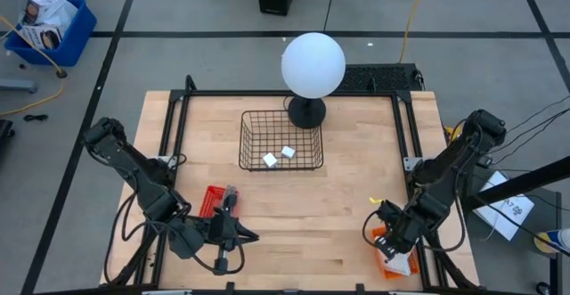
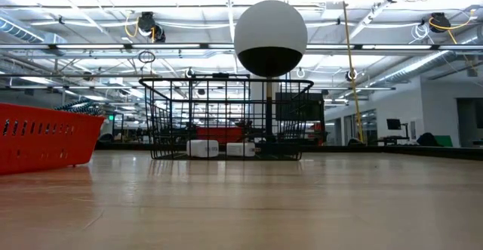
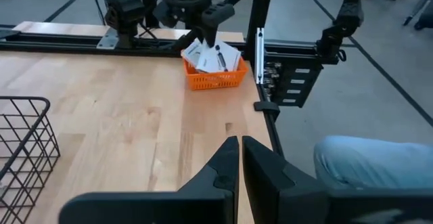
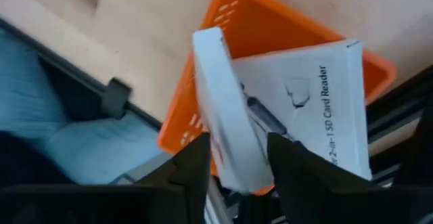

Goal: Pick and place items into bin
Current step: Put the white card reader box into the orange basket, then return to Home Position

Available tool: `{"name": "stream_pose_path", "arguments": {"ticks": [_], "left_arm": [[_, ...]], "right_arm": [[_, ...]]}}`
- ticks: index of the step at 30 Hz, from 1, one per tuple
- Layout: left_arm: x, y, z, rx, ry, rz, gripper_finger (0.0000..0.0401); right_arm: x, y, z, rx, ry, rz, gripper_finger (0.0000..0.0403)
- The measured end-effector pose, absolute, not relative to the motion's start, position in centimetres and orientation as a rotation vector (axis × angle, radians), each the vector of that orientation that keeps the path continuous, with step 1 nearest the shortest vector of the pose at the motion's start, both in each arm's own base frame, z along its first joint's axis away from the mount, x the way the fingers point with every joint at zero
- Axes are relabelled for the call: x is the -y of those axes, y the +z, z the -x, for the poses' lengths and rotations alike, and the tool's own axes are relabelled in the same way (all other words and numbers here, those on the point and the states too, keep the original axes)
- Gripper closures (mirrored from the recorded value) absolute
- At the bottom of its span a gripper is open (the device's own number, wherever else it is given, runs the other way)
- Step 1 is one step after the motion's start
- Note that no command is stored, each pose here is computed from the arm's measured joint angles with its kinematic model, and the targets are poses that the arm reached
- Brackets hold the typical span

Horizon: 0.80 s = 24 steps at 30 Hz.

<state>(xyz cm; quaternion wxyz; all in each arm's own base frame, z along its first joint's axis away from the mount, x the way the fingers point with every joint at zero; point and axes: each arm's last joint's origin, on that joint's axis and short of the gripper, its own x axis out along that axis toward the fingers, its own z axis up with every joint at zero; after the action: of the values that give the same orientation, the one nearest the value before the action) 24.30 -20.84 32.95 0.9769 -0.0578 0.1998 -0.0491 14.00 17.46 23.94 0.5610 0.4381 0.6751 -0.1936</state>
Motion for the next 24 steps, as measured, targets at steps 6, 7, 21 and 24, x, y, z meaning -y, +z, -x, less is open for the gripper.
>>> {"name": "stream_pose_path", "arguments": {"ticks": [6,7,21,24], "left_arm": [[20.8,32.9,-24.3,-0.402,-0.101,0.099,0.0377],[20.8,32.9,-24.3,-0.405,-0.101,0.093,0.0377],[20.7,32.9,-24.4,-0.397,-0.1,0.019,0.0377],[20.4,33.0,-24.5,-0.384,-0.056,0.016,0.0377]], "right_arm": [[-16.6,25.4,-13.3,-1.56,-0.383,-1.116,0.0232],[-16.5,25.7,-13.2,-1.548,-0.374,-1.139,0.0232],[-12.4,29.8,-13.0,-0.937,-0.168,-1.025,0.0248],[-11.2,30.5,-13.7,-0.709,-0.205,-0.877,0.0248]]}}
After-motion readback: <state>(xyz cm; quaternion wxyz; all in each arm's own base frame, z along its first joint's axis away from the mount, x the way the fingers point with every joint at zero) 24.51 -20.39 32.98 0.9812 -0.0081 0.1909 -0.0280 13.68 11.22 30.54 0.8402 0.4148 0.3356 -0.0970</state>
